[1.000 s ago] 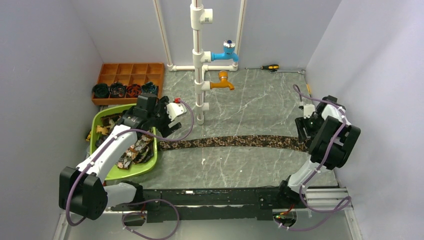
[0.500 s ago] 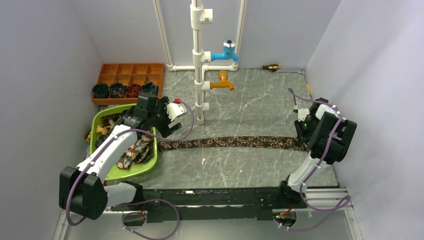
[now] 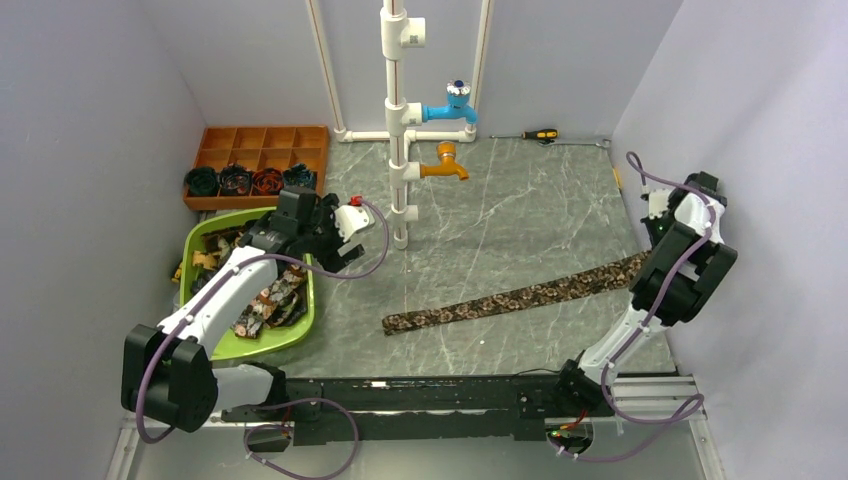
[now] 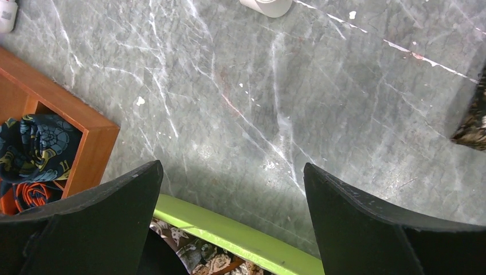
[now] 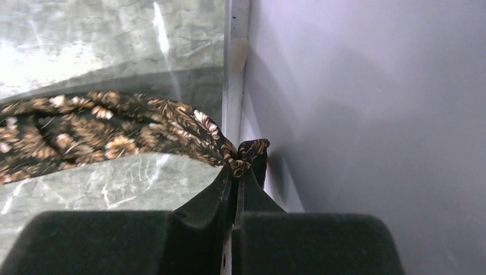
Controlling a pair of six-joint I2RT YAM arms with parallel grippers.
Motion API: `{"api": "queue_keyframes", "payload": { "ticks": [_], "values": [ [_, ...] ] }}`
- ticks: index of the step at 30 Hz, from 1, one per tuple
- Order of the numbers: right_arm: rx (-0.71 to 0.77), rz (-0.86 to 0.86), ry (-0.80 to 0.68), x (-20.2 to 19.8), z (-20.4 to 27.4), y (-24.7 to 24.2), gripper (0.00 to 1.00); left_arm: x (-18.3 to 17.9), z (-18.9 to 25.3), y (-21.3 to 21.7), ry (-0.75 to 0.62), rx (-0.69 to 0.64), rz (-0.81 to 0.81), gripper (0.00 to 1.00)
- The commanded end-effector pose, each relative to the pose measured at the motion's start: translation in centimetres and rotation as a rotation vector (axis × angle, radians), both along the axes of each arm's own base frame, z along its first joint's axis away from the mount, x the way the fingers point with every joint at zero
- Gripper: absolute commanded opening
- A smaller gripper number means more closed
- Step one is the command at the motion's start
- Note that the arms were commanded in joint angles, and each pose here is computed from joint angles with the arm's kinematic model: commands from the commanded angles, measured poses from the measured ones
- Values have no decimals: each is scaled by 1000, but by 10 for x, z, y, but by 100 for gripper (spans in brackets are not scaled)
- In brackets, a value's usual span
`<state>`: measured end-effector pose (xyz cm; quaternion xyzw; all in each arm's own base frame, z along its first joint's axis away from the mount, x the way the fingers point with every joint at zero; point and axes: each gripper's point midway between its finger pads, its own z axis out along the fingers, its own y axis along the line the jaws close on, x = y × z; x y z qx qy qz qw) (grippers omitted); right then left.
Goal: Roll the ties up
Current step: Roll the tie at the center of the board.
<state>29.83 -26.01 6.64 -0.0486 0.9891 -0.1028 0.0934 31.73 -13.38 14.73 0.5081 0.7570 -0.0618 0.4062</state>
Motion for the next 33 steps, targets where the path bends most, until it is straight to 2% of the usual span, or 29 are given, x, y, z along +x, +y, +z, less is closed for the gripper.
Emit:
{"api": "queue_keyframes", "payload": {
  "ticks": [1, 4, 8, 12, 16, 20, 24, 27, 29, 33],
  "values": [
    [76, 95, -42, 4, 35, 34, 0, 7, 10, -4, -25, -39, 16, 99],
    [215, 224, -50, -1, 36, 94, 0, -3, 6, -8, 2, -41, -31, 99],
    [340, 378, 15, -19, 22, 162, 0, -33, -8, -24, 66, -37, -181, 99],
    [453, 427, 81, -23, 2, 204, 0, -71, -38, -54, 108, 76, -345, 99],
    [551, 420, 143, -21, -18, 233, 0, -89, -64, -80, 170, 126, -401, 99],
    [596, 375, 197, -24, -42, 244, 0, -104, -86, -103, 251, 161, -451, 95],
    [553, 341, 228, -28, -64, 236, 0, -131, -108, -124, 350, 177, -524, 97],
    [515, 327, 229, -24, -72, 230, 0, -136, -125, -132, 357, 227, -525, 97],
    [483, 306, 218, -19, -77, 224, 0, -127, -138, -134, 356, 274, -481, 93],
    [405, 260, 196, -6, -86, 202, 0, -91, -146, -129, 298, 364, -376, 75]
  ]
}}
